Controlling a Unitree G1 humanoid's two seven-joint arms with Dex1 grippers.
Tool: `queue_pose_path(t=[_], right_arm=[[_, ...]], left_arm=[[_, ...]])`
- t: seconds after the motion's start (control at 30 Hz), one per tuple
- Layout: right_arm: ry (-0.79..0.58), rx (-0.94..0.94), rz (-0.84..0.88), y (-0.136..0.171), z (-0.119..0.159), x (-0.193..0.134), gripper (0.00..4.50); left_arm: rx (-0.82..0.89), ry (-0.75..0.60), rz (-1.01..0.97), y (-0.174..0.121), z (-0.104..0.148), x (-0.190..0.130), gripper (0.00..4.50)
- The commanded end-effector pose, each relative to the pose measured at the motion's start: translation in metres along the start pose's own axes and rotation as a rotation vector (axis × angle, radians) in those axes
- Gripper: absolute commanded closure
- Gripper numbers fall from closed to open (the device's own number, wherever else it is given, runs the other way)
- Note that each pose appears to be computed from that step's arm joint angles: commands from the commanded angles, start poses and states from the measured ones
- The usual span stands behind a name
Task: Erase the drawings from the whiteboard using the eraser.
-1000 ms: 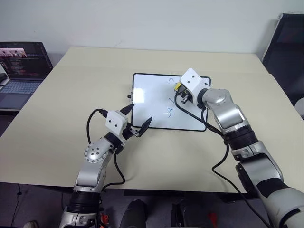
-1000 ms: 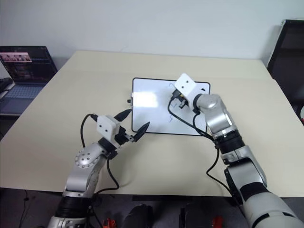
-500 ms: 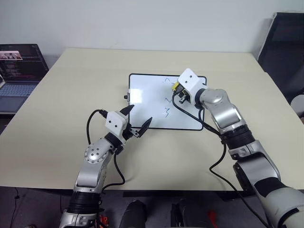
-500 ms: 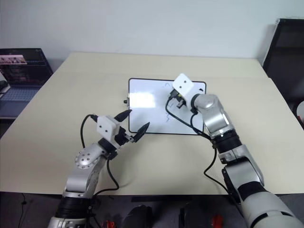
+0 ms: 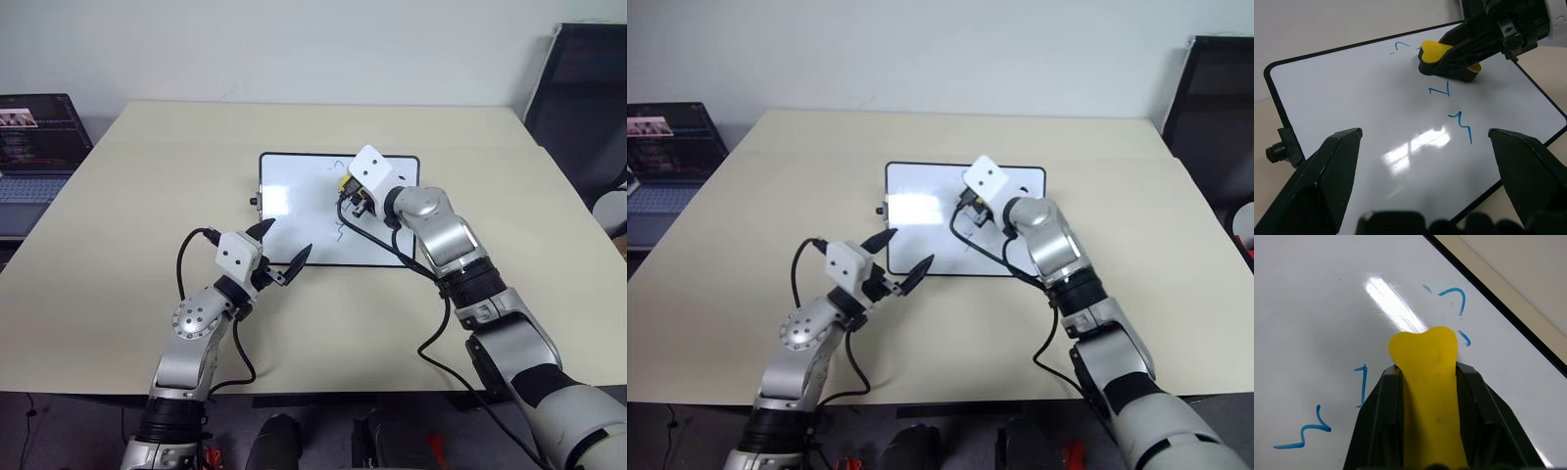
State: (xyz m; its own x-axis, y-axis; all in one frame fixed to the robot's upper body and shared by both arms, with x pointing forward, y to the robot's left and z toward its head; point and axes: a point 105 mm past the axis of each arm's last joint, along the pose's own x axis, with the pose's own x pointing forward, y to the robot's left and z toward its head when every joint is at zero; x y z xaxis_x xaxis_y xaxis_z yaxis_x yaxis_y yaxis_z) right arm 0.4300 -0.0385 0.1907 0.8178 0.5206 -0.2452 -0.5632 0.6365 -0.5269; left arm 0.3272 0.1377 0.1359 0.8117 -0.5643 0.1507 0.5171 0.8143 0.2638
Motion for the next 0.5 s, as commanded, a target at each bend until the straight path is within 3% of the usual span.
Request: queue_pose_path(t=[0.03, 0.2, 0.5], right_arm=[[-0.016, -0.008, -0.013, -0.003, 0.009, 0.003, 3.41], [-0.121, -0.057, -0.002, 0.002, 0.042, 0.007, 3.41], [-0.151, -0.204, 0.057, 0.005, 0.051, 0.011, 3.41]], left_arm=[[0.039, -0.051, 0.006, 0.002, 0.016, 0.0, 0.0], [0.036, -0.056, -0.005, 0.0, 0.016, 0.004, 0.0], [0.036, -0.059, -0.005, 0.0, 0.016, 0.005, 0.0]])
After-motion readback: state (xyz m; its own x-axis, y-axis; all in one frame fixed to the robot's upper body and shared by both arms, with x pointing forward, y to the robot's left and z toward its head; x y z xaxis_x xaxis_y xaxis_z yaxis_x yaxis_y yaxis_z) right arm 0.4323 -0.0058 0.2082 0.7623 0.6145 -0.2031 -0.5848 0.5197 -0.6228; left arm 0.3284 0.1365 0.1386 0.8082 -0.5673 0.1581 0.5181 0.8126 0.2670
